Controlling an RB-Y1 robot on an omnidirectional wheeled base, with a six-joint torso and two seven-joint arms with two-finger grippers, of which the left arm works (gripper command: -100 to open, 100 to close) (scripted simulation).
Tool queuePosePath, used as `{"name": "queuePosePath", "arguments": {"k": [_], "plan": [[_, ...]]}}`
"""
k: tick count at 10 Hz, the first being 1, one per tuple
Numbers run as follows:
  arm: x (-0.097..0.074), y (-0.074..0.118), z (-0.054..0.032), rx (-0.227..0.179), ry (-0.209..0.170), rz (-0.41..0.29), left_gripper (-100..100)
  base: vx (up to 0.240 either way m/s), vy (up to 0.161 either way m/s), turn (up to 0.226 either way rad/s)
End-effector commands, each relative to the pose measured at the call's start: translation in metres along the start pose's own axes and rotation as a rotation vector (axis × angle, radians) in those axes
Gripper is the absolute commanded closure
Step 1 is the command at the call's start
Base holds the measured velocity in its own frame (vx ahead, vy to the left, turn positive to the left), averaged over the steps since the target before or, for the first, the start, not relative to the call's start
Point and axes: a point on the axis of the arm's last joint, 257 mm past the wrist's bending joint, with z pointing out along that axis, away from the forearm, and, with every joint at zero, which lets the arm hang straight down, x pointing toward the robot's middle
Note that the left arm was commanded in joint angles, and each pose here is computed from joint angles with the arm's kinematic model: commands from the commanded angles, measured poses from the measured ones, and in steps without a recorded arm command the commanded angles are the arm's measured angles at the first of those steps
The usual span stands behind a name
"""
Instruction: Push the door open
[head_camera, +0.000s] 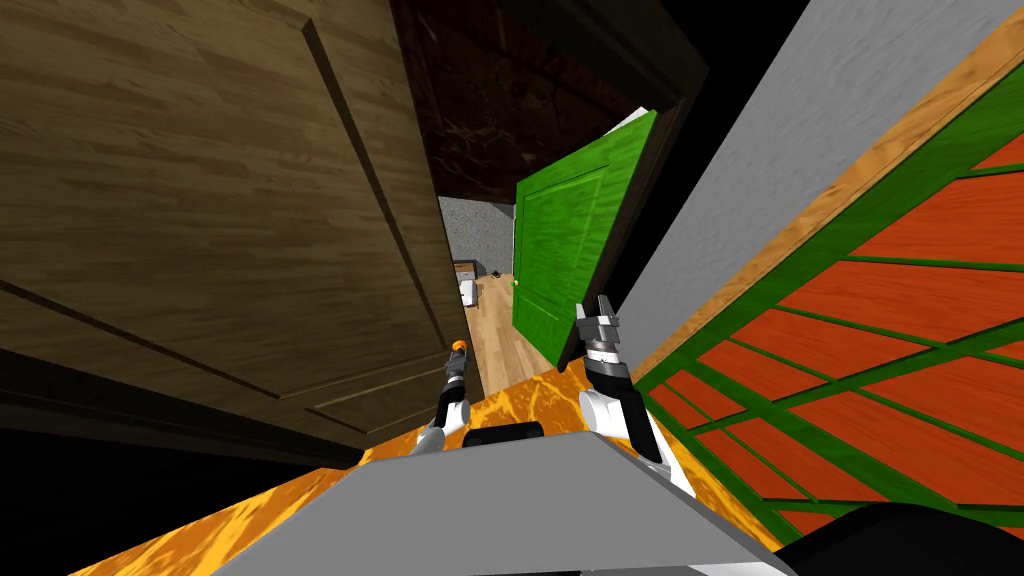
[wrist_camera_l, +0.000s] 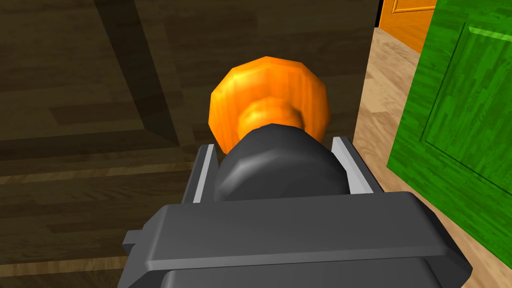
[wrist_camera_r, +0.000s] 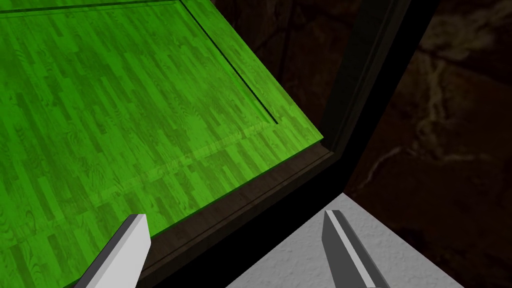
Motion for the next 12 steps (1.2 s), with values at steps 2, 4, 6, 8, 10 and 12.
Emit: {"name": "queuePosePath", "arguments": {"k": [2, 4, 6, 8, 10, 12], "plan": [[-0.002, -0.001, -0.0021, 0.001, -0.003, 0.001, 100, 0.000, 0.000, 0.000], [0.000, -0.022, 0.0019, 0.037, 0.002, 0.010, 100, 0.142, -0.011, -0.019], [0.001, -0.038, 0.0026, 0.067, 0.004, 0.015, 100, 0.173, -0.016, 0.006], [0.001, -0.056, 0.0028, 0.103, 0.006, 0.020, 100, 0.205, -0.032, 0.012], [0.002, -0.075, 0.0020, 0.143, 0.007, 0.023, 100, 0.192, 0.007, -0.024], [0.002, -0.075, 0.0023, 0.143, 0.008, 0.022, 100, 0.105, -0.003, 0.024]]}}
